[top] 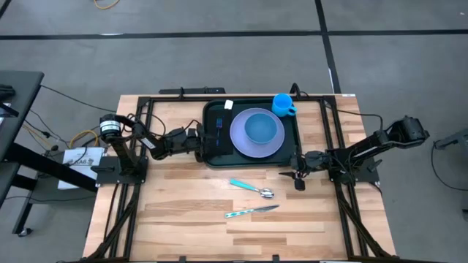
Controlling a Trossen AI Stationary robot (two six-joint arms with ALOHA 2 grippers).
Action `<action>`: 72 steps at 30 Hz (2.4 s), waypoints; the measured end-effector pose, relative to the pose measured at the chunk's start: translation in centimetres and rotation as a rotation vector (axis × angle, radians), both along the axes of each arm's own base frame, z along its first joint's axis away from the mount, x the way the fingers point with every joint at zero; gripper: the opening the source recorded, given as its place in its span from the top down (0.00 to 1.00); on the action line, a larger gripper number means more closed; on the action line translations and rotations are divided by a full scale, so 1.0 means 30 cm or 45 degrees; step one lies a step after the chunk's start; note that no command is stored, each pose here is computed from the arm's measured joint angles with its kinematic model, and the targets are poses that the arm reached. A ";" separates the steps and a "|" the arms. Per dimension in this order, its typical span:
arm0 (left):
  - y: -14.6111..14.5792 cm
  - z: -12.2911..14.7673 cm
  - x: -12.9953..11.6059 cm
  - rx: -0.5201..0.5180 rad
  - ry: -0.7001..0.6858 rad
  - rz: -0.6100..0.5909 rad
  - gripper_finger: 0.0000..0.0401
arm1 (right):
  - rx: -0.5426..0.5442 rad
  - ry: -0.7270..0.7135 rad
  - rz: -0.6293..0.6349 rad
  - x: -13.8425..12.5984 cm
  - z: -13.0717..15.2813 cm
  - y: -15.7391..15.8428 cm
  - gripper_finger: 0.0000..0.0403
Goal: Set up tray
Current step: Put the blue fork on the black napkin on the black tray
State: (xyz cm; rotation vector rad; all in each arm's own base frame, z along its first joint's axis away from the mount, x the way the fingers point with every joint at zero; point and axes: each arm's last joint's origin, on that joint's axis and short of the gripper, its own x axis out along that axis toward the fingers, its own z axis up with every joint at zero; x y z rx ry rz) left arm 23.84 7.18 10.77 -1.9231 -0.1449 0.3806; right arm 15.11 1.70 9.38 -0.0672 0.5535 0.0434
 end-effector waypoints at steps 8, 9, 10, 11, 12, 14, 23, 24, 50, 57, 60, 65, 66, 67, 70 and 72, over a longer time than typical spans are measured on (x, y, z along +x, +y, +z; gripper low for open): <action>-0.007 0.001 0.002 0.020 0.000 -0.034 0.52 | 0.000 0.000 0.000 0.000 0.000 0.000 0.66; -0.010 0.002 0.003 0.032 0.002 -0.041 0.52 | 0.000 0.000 0.000 0.000 0.000 0.000 0.66; -0.012 0.002 0.004 0.042 0.005 -0.047 0.52 | 0.000 0.000 0.000 0.000 0.000 0.000 0.66; -0.015 0.002 0.005 0.045 0.005 -0.051 0.52 | 0.000 0.000 0.000 0.000 0.000 0.000 0.65; -0.016 0.002 0.005 0.045 0.005 -0.053 0.52 | 0.000 0.000 0.000 0.000 0.000 0.000 0.66; -0.016 0.002 0.005 0.037 0.003 -0.051 0.52 | 0.000 0.000 0.000 0.000 0.000 0.000 0.66; -0.017 0.003 0.005 0.010 -0.008 -0.054 0.52 | 0.000 0.000 0.000 0.000 0.000 0.000 0.66; -0.017 0.001 0.005 -0.007 -0.007 -0.044 0.52 | 0.000 0.000 0.000 0.000 0.000 0.000 0.66; -0.012 0.013 0.005 -0.060 -0.075 -0.024 0.51 | 0.000 0.000 0.000 0.000 0.000 0.000 0.66; -0.010 0.014 0.004 -0.060 -0.077 -0.021 0.51 | 0.000 0.000 0.000 0.000 0.000 0.000 0.66; -0.010 0.017 0.004 -0.056 -0.089 -0.022 0.51 | 0.000 0.000 -0.001 0.000 0.000 0.000 0.66; -0.011 0.027 0.005 -0.046 -0.130 -0.040 0.51 | -0.001 0.000 0.000 0.000 0.000 0.000 0.65; -0.011 0.027 0.006 -0.046 -0.131 -0.043 0.51 | 0.000 -0.001 0.000 0.000 0.000 0.000 0.66; -0.011 0.027 0.006 -0.047 -0.131 -0.043 0.51 | 0.000 -0.001 0.000 0.000 0.000 0.000 0.66; -0.011 0.027 0.005 -0.047 -0.129 -0.044 0.51 | 0.000 -0.001 0.000 0.000 0.000 0.000 0.66; -0.011 0.025 0.005 -0.050 -0.121 -0.044 0.51 | 0.000 0.000 0.000 0.000 0.000 0.000 0.66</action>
